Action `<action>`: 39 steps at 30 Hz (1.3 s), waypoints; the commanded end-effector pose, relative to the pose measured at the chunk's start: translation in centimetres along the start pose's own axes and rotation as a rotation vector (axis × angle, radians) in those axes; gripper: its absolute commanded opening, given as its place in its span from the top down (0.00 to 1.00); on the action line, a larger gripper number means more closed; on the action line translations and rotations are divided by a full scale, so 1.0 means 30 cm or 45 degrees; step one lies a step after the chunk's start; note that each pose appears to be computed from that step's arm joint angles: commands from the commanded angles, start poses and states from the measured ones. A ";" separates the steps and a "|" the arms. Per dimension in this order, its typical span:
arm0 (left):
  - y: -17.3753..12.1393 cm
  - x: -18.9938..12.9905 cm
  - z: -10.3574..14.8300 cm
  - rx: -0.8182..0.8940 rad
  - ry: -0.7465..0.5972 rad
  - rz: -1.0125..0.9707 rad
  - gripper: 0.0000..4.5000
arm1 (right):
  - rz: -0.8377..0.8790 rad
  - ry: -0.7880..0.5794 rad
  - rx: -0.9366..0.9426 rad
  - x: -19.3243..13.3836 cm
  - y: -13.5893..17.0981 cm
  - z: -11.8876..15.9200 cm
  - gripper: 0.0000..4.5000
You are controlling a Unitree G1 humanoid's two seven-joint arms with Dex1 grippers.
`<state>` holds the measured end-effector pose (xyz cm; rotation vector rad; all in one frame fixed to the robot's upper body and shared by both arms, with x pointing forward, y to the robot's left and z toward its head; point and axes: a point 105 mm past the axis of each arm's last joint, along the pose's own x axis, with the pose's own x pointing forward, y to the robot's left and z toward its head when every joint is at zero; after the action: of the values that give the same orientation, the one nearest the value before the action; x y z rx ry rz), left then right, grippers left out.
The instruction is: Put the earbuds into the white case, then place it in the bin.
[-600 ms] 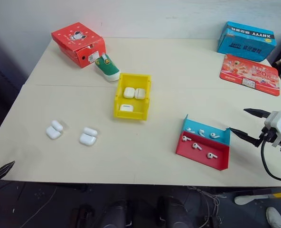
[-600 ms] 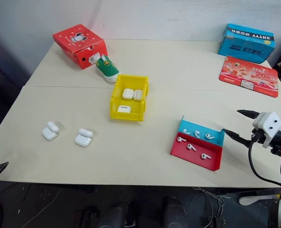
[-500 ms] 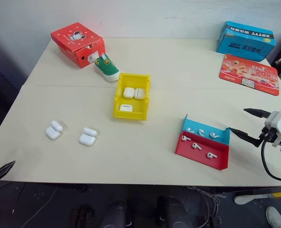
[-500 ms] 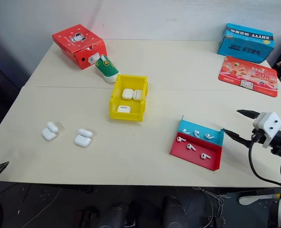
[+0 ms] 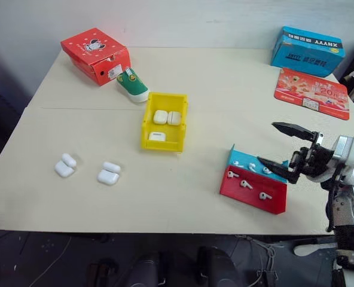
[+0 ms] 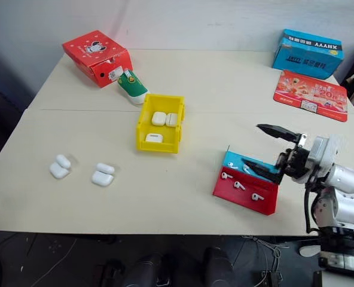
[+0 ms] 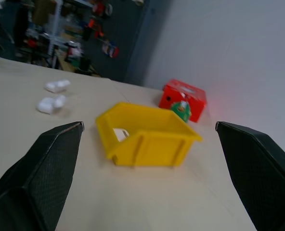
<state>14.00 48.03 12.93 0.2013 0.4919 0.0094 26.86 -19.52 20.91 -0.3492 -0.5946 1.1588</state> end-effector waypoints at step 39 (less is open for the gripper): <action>-0.421 0.513 0.471 0.617 0.635 -0.648 0.00 | -0.052 0.149 -0.163 -0.131 0.043 -0.041 0.00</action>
<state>33.55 33.54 15.15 0.5377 1.0296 -0.5979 25.84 -22.09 16.98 -0.4736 -0.5238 1.0851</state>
